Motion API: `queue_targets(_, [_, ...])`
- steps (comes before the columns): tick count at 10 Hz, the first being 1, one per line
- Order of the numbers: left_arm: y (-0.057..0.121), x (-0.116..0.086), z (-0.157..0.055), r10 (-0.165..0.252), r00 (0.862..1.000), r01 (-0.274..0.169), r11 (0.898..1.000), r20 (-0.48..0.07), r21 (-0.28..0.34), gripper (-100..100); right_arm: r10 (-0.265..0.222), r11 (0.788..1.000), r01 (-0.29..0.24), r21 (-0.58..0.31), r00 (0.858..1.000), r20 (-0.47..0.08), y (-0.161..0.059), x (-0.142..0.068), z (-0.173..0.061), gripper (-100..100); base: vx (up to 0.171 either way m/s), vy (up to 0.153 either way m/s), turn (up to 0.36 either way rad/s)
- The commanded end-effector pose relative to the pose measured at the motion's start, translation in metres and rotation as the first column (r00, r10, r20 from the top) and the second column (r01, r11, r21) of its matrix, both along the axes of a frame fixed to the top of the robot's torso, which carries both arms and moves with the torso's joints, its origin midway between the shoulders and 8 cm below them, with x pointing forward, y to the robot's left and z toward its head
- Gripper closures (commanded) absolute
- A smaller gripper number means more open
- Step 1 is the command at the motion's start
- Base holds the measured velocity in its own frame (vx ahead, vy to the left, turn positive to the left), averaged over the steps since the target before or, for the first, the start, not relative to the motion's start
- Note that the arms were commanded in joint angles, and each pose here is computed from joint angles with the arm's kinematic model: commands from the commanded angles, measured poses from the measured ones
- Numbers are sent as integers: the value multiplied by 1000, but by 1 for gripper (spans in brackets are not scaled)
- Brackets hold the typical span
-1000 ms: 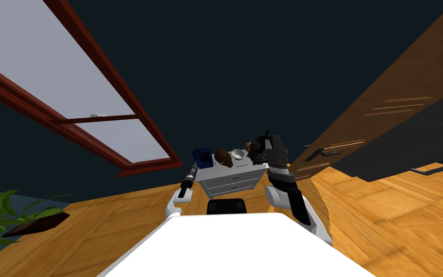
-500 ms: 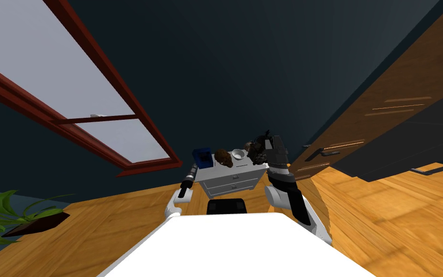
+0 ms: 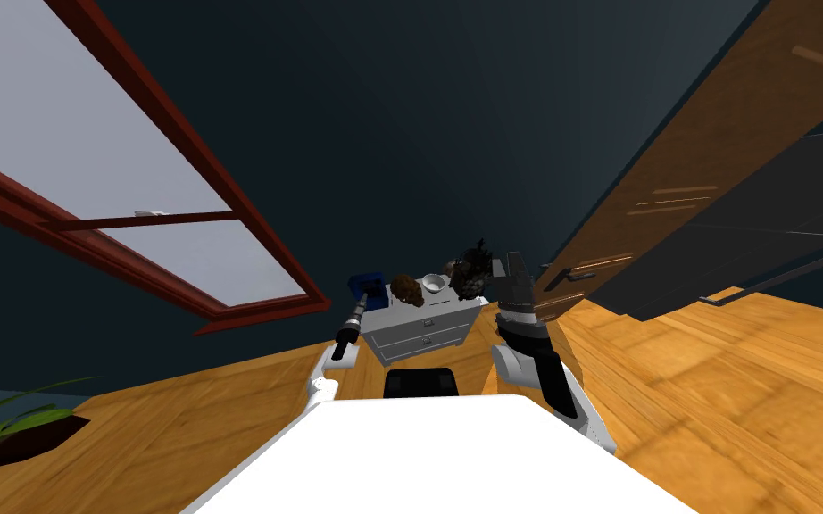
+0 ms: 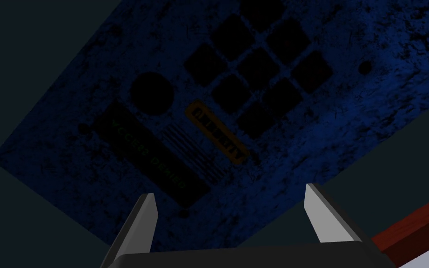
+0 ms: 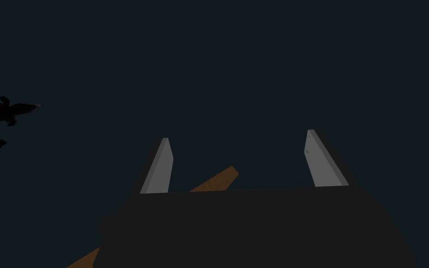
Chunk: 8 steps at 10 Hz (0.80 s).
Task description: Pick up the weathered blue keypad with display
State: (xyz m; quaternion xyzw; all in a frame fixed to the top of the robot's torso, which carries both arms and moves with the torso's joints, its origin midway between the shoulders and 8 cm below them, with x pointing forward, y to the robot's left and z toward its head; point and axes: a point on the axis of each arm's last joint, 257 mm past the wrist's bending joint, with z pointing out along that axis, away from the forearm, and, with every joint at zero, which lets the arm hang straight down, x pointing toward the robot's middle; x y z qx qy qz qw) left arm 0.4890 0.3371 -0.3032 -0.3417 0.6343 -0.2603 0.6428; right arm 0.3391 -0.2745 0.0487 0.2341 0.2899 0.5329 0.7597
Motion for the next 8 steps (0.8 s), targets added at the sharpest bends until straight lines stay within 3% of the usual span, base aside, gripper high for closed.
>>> queue_targets(1, [-3, 6, 12, 4, 1000, -4, 1000, 9, -22, -100, 0, 1000, 0, 0, 1000, 0, 0, 0, 0, 0, -65, -102, -133])
queue_targets(4, [-5, 14, 35, 10, 999, -8, 999, 30, -51, -100, 0, 1000, 0, 0, 1000, 0, 0, 0, 0, 0, -63, -89, -73])
queue_targets(8, [-5, 20, 57, 21, 999, -18, 998, 42, -67, -100, 0, 1000, 0, 0, 1000, 0, 0, 0, 0, 0, -24, -42, -24])
